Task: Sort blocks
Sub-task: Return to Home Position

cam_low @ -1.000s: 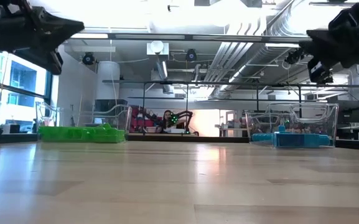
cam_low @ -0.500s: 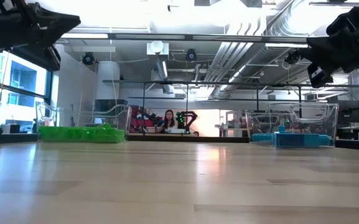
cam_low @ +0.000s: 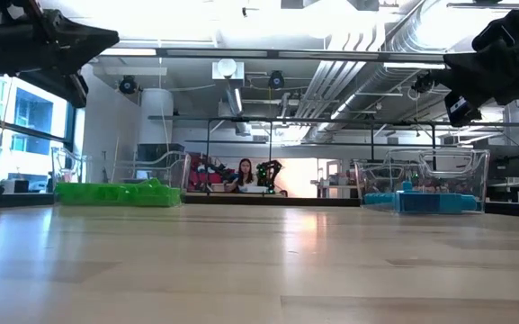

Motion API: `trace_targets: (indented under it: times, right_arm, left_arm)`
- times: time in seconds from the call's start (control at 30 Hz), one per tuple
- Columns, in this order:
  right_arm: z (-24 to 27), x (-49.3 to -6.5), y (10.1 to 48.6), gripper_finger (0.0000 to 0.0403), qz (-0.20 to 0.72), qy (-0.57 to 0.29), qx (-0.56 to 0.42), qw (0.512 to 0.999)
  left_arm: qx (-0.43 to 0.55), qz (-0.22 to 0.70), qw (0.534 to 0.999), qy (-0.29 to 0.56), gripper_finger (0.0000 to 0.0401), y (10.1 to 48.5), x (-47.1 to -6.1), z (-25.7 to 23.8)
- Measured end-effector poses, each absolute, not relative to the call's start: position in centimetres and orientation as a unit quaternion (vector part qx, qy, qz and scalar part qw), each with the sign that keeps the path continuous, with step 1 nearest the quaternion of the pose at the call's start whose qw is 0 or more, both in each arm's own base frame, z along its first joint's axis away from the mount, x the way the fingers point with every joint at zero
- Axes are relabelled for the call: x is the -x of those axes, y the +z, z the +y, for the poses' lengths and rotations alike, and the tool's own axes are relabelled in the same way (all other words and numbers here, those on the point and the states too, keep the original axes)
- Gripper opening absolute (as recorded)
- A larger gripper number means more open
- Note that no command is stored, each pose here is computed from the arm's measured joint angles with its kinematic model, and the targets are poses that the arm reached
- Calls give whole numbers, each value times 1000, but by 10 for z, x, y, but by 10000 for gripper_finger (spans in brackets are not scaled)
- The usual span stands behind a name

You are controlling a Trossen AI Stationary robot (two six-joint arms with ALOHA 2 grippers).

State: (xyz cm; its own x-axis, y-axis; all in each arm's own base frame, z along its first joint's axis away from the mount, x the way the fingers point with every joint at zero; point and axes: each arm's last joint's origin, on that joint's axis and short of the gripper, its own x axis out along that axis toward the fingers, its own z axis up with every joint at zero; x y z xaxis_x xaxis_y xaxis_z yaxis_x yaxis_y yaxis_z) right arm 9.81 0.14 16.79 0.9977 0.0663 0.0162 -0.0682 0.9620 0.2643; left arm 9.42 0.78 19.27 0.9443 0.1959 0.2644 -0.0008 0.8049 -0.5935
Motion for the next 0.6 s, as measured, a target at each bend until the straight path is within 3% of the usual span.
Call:
trace_targets:
  times: [0.6]
  right_arm:
    - [1, -98, 168, 0, -3, 34, -133, 990]
  left_arm:
    - [308, -158, 937, 53, 12, 193, -94, 8]
